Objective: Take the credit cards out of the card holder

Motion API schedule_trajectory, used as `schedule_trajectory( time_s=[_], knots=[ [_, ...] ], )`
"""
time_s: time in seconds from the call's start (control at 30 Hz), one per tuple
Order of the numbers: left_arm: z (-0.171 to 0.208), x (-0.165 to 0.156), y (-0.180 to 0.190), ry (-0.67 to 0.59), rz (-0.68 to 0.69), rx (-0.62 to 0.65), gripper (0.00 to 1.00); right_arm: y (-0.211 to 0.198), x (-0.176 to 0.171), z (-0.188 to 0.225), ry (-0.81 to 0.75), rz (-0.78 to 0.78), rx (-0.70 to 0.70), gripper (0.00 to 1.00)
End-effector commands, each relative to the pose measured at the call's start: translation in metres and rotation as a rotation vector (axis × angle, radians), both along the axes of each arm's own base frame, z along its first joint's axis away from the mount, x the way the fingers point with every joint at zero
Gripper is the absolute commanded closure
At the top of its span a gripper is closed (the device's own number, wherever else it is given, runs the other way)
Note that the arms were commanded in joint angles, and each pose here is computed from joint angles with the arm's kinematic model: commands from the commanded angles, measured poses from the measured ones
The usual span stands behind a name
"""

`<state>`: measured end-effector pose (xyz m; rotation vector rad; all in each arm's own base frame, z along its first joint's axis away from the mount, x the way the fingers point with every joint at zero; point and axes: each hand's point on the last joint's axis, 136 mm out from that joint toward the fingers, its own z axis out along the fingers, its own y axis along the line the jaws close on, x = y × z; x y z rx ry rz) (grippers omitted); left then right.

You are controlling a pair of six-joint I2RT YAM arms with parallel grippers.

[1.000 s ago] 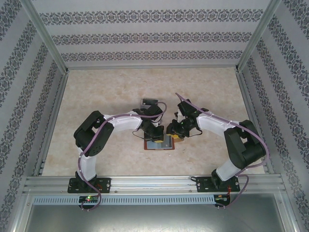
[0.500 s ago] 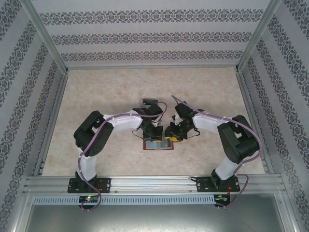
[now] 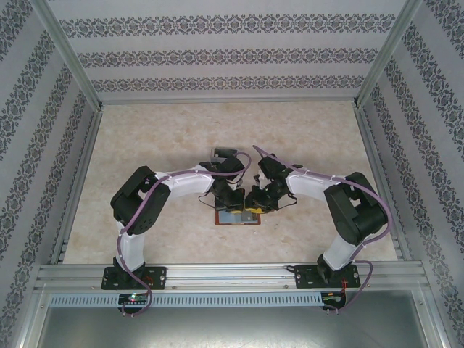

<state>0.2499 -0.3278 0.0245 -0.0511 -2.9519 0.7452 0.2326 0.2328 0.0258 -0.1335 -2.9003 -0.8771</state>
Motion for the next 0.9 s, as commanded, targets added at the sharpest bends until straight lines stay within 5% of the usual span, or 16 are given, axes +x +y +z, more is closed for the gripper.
schedule_trajectory(
  time_s=[0.0,0.3,0.87],
  knots=[
    [-0.011,-0.009,0.01,0.022,0.0,0.045,1.0,0.001,0.001,-0.003,-0.003,0.026,-0.024,0.7],
    [-0.012,-0.01,0.01,0.024,-0.002,0.044,1.0,-0.012,-0.002,-0.004,-0.028,0.046,-0.124,0.69],
    [-0.011,-0.009,0.005,0.03,0.005,0.013,1.0,0.014,-0.005,0.003,-0.022,0.07,-0.031,0.75]
  ],
)
